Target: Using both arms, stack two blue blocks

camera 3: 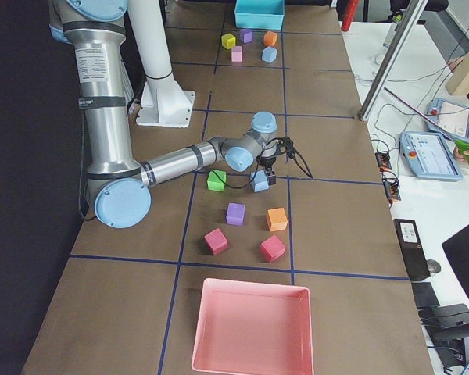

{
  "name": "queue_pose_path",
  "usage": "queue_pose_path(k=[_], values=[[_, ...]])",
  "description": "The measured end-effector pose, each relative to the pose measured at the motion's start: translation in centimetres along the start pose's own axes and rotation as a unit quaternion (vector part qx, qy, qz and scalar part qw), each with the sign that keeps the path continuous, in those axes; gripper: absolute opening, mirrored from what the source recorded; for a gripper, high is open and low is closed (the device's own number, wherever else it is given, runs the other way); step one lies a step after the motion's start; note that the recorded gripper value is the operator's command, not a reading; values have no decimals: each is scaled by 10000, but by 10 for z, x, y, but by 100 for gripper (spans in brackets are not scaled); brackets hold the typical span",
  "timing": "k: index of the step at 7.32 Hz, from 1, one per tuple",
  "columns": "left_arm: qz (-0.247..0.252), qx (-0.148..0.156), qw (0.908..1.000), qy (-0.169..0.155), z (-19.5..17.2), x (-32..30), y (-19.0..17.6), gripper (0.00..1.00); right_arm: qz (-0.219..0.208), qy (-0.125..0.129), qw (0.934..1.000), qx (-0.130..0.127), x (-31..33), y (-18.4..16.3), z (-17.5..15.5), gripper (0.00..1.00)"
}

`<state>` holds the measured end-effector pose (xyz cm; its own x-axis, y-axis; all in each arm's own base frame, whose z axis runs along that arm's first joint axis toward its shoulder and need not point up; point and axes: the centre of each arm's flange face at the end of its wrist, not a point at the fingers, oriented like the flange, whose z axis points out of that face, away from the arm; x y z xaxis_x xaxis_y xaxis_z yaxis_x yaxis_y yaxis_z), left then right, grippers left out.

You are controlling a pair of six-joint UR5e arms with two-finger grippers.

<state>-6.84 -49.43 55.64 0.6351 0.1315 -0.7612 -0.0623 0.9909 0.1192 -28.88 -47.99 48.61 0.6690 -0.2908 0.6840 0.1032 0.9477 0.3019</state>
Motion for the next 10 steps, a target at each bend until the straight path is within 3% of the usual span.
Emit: queue_pose_path(k=[4,5,7,10], values=[[9,12,10000,38,-1,2,-1,100,-177,147,9995,-193,-7,13,30,97],[9,14,10000,52,-1,2,-1,100,-204,176,9994,-231,-7,16,35,82],[42,43,10000,56,-1,3,-1,100,-196,228,9991,-307,-4,19,44,2],[69,56,9999,56,-1,3,-2,100,-194,196,9992,-288,-5,17,41,0]])
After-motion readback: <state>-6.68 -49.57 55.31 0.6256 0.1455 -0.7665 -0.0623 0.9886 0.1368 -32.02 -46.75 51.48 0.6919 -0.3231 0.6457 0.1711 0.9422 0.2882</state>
